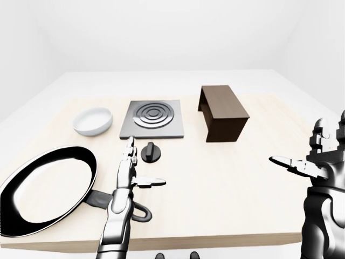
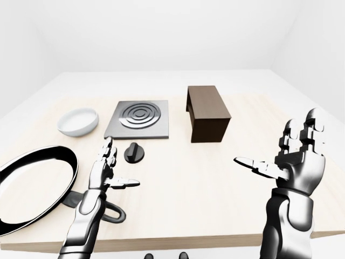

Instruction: Turn on the stove.

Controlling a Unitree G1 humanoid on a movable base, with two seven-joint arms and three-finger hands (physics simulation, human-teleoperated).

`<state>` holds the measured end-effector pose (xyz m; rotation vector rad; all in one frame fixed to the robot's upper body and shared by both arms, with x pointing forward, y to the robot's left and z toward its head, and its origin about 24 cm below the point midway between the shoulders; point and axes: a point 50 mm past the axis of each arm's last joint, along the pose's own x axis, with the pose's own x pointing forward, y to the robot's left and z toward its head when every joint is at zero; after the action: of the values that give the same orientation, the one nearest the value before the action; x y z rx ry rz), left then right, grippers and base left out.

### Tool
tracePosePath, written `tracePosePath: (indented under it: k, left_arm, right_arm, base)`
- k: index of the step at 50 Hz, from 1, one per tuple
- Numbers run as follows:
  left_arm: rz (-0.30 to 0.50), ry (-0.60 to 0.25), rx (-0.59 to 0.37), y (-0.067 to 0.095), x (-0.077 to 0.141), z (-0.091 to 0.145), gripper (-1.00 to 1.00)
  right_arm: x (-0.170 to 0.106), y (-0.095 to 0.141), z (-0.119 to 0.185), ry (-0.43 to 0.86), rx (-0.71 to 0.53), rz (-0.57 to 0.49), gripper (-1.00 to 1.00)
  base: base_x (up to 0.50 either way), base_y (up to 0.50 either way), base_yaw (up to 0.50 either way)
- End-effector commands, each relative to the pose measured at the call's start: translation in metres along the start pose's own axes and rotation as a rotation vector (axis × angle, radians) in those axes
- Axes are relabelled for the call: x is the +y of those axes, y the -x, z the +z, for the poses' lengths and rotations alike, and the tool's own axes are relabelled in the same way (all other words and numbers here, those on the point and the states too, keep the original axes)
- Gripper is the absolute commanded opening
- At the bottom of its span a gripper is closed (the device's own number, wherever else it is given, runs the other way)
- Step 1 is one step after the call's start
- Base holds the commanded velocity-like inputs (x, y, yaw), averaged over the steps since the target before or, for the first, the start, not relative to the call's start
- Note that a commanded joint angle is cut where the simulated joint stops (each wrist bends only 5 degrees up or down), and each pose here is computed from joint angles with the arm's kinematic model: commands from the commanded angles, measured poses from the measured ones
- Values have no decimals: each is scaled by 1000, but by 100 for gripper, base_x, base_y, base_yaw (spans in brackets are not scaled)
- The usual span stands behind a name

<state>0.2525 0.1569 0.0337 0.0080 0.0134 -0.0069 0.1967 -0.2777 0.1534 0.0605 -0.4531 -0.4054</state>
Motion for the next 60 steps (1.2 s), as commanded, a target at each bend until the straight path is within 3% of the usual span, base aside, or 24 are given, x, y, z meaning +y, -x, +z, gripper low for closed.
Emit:
tracePosePath:
  k: [1, 20, 27, 38, 46, 60]
  left_arm:
    - [-2, -2, 0, 1, -1, -1, 100]
    - [-6, -6, -3, -4, -3, 4, 100]
    - [-16, -12, 5, -19, -9, 3, 100]
    - [0, -14, -27, -41, -7, 23, 100]
    - [7, -27, -18, -53, -8, 18, 100]
    - [-5, -37, 21, -49, -9, -1, 100]
  right_arm:
    - [0, 1, -1, -3, 6, 5, 100]
    - [-3, 3, 1, -21, -1, -10, 100]
    - [-4, 3, 5, -29, -16, -13, 100]
    - [-4, 3, 3, -33, -10, -13, 100]
    - [-5, 4, 2, -34, -4, -13, 100]
    - [-5, 5, 0, -33, 6, -12, 100]
  base:
    - [34, 0, 0]
    - [18, 0, 0]
    - [0, 0, 0]
    - [0, 0, 0]
    - [0, 0, 0]
    - [0, 0, 0]
